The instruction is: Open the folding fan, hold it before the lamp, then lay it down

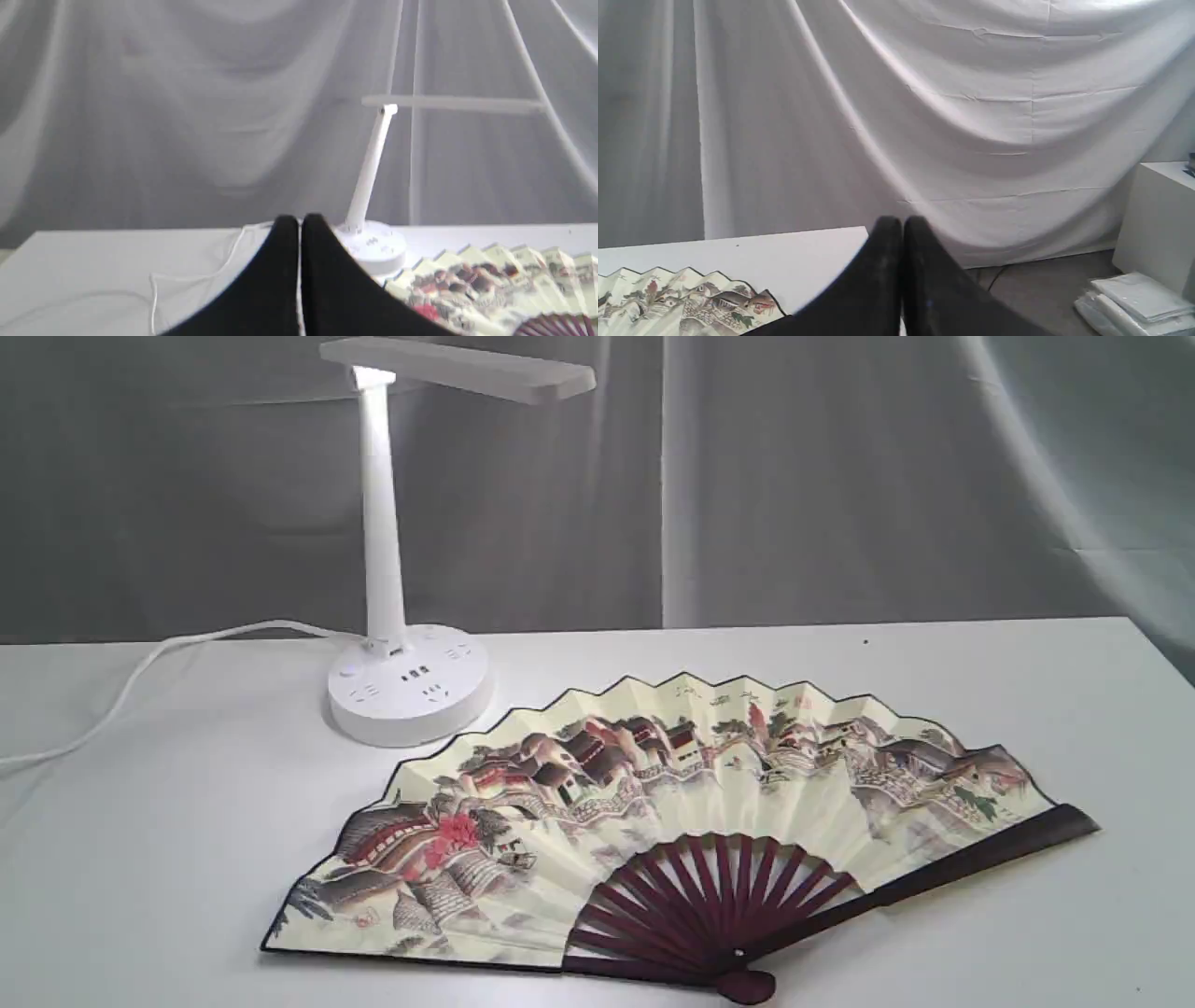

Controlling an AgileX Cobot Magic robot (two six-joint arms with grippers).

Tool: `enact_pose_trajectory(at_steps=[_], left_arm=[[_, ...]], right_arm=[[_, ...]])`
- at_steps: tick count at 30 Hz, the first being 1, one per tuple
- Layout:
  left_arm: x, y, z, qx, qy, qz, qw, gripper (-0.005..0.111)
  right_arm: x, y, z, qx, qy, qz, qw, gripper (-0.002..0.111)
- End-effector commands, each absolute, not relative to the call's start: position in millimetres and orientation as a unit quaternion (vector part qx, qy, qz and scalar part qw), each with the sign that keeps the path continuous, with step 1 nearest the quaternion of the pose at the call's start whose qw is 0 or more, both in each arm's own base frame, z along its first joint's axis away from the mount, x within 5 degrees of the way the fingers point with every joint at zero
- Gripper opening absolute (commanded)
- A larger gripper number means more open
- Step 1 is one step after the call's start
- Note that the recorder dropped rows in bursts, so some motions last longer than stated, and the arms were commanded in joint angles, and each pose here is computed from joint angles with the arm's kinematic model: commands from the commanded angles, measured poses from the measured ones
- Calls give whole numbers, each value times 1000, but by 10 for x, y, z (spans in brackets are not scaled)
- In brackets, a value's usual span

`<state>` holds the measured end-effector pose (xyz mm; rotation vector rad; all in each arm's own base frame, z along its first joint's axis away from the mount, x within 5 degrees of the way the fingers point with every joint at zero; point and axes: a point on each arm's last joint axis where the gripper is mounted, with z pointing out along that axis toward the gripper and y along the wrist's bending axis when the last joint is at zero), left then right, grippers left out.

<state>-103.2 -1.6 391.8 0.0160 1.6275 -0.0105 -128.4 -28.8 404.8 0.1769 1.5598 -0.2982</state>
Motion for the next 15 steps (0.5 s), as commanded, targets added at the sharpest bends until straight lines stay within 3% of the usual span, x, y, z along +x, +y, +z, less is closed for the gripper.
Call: enact_pose_trajectory(at_steps=[1, 8, 15], left_arm=[[-1031, -26, 3881, 6, 741, -14, 671, 0], [-943, -37, 3887, 15, 726, -14, 687, 0], [-509, -26, 3754, 13, 687, -7, 727, 0]], right_arm=[[-1290, -277, 4056, 78, 698, -122, 701, 0], [-1205, -281, 4000, 77, 710, -127, 688, 0], [-887, -274, 3790, 73, 743, -125, 654, 0]])
